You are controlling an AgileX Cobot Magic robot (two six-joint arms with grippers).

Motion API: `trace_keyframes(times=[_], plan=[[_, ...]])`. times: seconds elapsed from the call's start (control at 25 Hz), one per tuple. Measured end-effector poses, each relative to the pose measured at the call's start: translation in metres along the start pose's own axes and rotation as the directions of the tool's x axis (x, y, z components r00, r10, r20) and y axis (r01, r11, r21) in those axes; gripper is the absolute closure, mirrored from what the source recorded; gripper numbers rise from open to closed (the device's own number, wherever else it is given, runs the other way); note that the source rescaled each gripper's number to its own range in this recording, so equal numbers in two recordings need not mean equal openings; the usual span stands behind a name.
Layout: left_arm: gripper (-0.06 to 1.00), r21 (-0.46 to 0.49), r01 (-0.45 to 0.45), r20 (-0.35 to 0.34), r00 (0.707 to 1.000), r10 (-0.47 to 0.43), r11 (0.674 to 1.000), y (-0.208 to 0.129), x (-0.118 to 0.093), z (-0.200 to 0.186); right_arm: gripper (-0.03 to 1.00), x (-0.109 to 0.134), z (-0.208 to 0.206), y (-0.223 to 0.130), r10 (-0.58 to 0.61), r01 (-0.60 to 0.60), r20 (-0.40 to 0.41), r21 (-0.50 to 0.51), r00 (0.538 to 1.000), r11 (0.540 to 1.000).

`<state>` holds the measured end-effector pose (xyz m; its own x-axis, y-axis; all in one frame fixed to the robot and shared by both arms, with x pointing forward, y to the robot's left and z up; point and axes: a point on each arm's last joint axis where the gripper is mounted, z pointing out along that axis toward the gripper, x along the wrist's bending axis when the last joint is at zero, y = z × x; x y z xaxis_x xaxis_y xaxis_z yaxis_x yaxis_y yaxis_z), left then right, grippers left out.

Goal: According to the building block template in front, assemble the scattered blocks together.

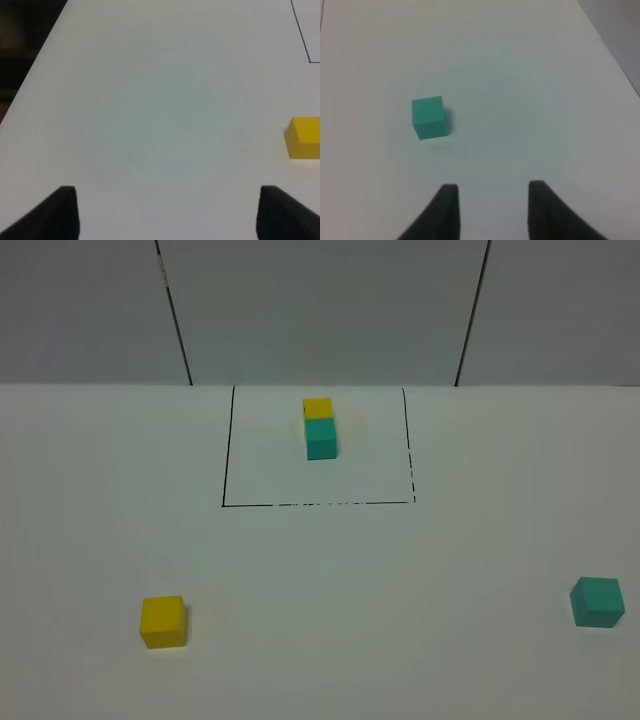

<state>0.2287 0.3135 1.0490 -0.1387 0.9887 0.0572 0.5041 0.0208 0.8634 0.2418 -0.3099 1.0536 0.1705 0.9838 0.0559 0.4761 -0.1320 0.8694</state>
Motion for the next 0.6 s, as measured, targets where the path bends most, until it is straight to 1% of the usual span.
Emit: trace_keyframes(times=[0.6], plan=[[0.13,0.000,0.000,0.000,1.000,0.000,1.000,0.0000,0.0000,0.0000,0.97,0.0000,0.0000,0.0000,0.000,0.000,0.000,0.000,1.000,1.000]])
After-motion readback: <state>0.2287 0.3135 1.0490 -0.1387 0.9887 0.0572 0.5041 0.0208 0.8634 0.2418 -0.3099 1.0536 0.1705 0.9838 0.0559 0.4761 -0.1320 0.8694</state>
